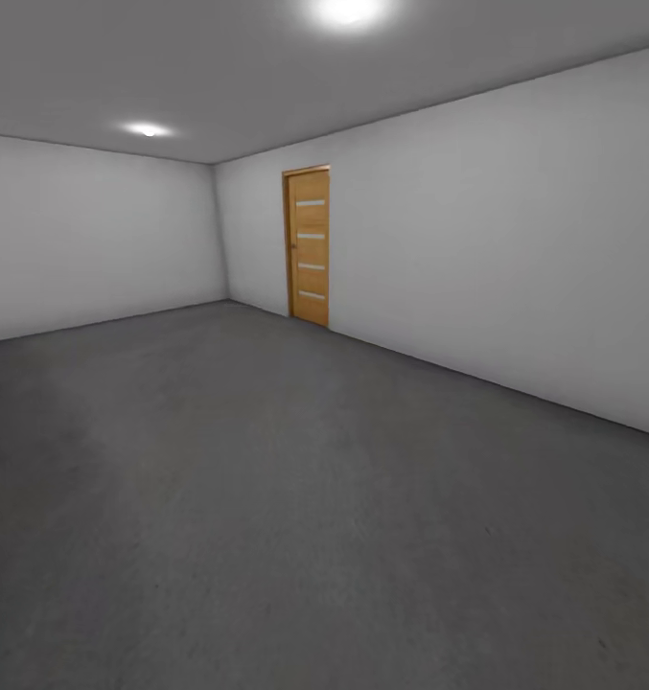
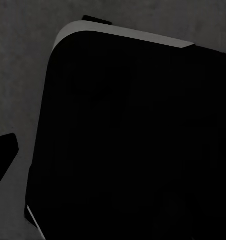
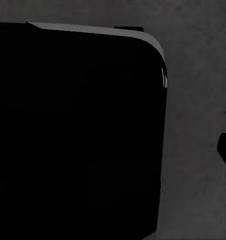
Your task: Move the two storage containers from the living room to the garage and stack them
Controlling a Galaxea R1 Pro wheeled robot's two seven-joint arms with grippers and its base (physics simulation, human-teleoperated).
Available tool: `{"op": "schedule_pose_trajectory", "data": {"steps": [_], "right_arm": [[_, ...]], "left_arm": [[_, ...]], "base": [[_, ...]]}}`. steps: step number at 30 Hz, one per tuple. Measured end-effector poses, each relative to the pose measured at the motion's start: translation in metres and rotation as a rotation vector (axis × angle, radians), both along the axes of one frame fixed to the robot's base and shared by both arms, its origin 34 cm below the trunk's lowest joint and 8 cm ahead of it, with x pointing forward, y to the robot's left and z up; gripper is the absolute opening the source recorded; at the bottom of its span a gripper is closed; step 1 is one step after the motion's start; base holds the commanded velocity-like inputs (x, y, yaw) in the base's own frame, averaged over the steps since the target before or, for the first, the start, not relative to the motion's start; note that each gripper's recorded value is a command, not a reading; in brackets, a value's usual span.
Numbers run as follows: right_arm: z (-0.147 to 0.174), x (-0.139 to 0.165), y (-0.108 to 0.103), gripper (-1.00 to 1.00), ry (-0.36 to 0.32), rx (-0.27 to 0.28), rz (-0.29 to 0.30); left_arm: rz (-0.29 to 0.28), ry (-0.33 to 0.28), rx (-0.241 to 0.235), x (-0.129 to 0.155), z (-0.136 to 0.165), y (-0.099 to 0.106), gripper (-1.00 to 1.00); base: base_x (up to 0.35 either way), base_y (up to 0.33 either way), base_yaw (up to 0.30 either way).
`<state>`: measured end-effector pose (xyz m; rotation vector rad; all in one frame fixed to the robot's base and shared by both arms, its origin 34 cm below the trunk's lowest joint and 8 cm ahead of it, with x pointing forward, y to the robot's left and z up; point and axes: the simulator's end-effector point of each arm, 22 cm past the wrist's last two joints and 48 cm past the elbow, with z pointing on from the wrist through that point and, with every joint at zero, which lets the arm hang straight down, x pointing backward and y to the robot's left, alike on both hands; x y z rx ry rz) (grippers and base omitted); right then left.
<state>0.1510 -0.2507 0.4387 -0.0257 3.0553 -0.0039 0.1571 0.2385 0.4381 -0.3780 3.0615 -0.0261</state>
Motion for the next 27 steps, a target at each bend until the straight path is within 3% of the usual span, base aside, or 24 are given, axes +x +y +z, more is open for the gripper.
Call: {"op": "schedule_pose_trajectory", "data": {"steps": [27], "right_arm": [[0.0000,0.0000,0.0000,1.00,0.000,0.000,0.000]], "left_arm": [[-0.001,0.000,-0.001,0.0000,0.0000,-0.0006,1.00]], "base": [[0.322,0.000,0.000]]}}
